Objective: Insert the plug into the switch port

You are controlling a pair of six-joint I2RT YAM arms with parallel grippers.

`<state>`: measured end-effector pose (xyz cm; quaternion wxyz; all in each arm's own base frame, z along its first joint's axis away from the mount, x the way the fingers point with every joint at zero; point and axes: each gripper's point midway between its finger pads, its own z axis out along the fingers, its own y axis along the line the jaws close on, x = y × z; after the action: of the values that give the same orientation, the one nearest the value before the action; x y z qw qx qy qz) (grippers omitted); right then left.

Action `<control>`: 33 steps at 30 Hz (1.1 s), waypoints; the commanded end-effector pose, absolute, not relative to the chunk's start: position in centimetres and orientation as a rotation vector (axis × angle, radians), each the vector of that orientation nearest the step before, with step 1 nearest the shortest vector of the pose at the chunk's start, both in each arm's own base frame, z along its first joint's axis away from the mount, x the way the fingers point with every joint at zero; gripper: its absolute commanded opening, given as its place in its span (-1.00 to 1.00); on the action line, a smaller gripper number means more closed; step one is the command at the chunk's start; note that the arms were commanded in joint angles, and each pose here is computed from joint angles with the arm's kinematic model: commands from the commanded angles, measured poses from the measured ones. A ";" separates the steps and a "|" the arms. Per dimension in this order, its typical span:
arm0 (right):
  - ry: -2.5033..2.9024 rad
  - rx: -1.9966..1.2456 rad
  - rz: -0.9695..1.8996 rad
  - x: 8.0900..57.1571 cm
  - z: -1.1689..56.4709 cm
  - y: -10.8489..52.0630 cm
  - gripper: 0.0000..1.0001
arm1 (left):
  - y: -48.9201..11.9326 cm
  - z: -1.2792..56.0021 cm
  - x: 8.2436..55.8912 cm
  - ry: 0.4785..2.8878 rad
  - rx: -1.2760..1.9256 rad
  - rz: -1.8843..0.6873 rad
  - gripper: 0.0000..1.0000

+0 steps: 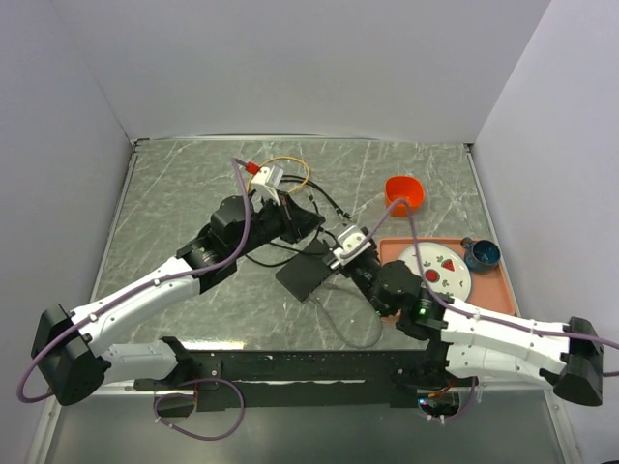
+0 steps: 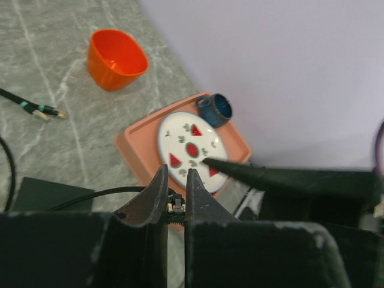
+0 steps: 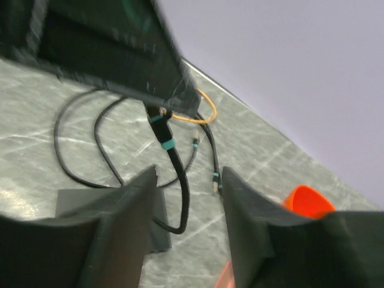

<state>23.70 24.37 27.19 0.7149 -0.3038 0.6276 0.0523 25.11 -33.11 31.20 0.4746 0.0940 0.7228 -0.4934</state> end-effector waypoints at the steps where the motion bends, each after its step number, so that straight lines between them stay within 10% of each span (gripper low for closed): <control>1: 1.328 -0.602 0.368 21.9 32.0 24.1 0.32 | -32.1 30.8 25.4 1.718 0.314 -1.101 -0.99; 19: 1.087 -1.110 1.248 13.0 36.3 25.4 0.61 | -30.1 39.2 15.8 1.191 0.662 -1.424 -0.99; 33: 1.082 -1.116 1.455 12.9 37.2 25.8 0.20 | -30.6 40.7 13.7 1.125 0.766 -1.507 -0.98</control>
<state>13.34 25.84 35.67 0.4858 -0.4601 0.4640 0.5805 14.99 -30.75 37.54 0.5138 0.3024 0.5212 -0.6107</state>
